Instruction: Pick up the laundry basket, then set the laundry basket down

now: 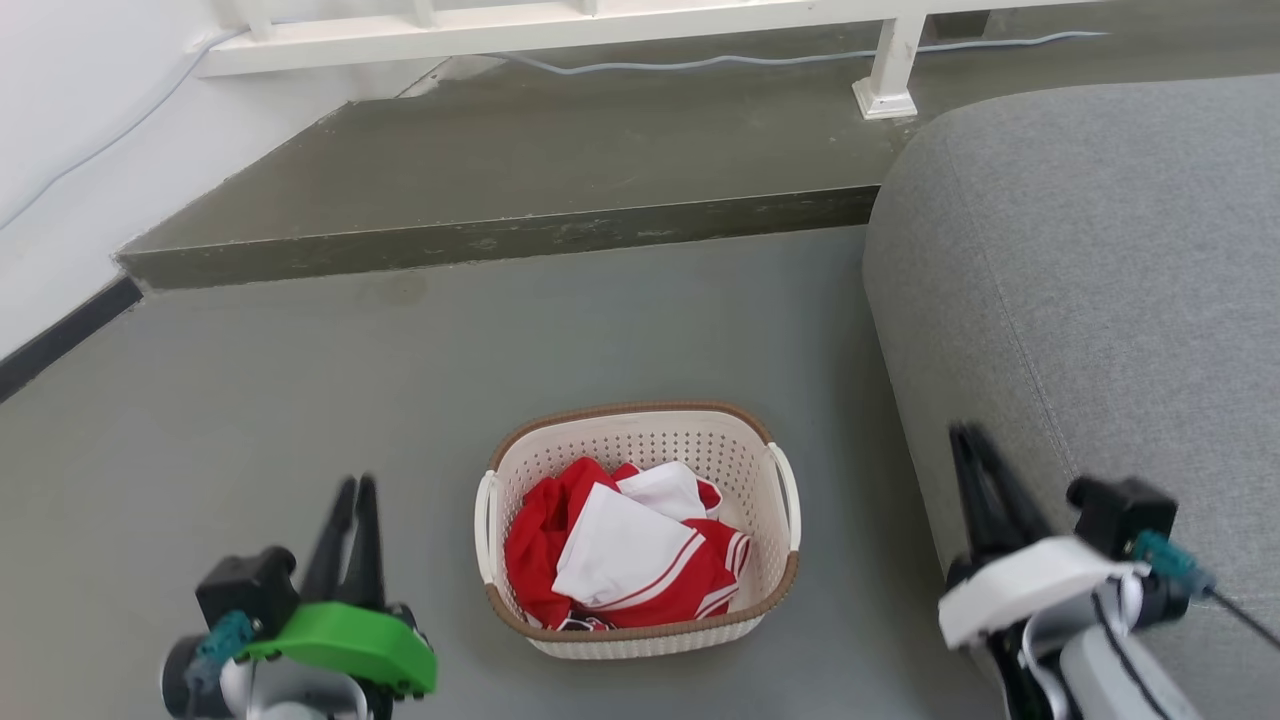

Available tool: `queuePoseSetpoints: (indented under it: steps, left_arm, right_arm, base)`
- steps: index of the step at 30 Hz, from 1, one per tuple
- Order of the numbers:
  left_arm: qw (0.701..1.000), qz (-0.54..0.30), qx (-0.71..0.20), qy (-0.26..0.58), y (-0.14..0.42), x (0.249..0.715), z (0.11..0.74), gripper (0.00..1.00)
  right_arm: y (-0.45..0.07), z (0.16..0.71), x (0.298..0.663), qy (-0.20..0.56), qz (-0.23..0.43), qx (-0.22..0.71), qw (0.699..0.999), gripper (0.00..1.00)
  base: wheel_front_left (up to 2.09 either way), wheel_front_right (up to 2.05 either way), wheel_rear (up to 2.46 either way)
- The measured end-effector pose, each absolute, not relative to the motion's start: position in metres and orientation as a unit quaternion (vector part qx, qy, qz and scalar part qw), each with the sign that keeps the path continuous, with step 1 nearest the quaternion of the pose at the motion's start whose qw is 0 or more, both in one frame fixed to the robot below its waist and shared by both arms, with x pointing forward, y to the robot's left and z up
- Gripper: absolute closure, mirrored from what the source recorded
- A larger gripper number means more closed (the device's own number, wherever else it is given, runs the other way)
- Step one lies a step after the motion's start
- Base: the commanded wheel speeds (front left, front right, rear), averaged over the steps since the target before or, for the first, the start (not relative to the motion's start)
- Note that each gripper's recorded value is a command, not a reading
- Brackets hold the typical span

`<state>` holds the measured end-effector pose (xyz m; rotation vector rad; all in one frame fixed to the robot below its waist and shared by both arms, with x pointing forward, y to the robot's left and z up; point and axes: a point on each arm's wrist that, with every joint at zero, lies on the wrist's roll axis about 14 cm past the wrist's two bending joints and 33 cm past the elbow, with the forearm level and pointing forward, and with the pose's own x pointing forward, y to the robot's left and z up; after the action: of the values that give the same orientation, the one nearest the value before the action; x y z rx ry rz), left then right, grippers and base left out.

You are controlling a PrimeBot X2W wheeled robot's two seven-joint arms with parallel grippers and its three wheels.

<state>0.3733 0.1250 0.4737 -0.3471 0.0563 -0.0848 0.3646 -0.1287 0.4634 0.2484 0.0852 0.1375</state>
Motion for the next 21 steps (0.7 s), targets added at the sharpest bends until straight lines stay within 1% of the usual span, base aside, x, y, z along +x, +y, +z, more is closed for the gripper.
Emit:
queuePoseSetpoints:
  steps: [3, 13, 21]
  left_arm:
    - [0.983, -0.039, -0.174, 0.044, 0.125, 0.368, 0.464, 1.0]
    - [0.974, -0.027, -0.22, 0.053, 0.13, 0.368, 0.462, 1.0]
    - [0.96, -0.012, -0.272, 0.065, 0.136, 0.368, 0.46, 1.0]
  right_arm:
    - [-0.128, 0.451, 0.357, 0.062, 0.064, 0.129, 0.988, 1.0]
    - [-0.135, 0.452, 0.358, 0.066, 0.047, 0.175, 0.981, 1.0]
    - [-0.142, 0.451, 0.359, 0.077, 0.027, 0.23, 0.97, 1.0]
  base:
    - [0.0, 0.0, 0.0]
    - [0.0, 0.0, 0.0]
    - [0.0, 0.0, 0.0]
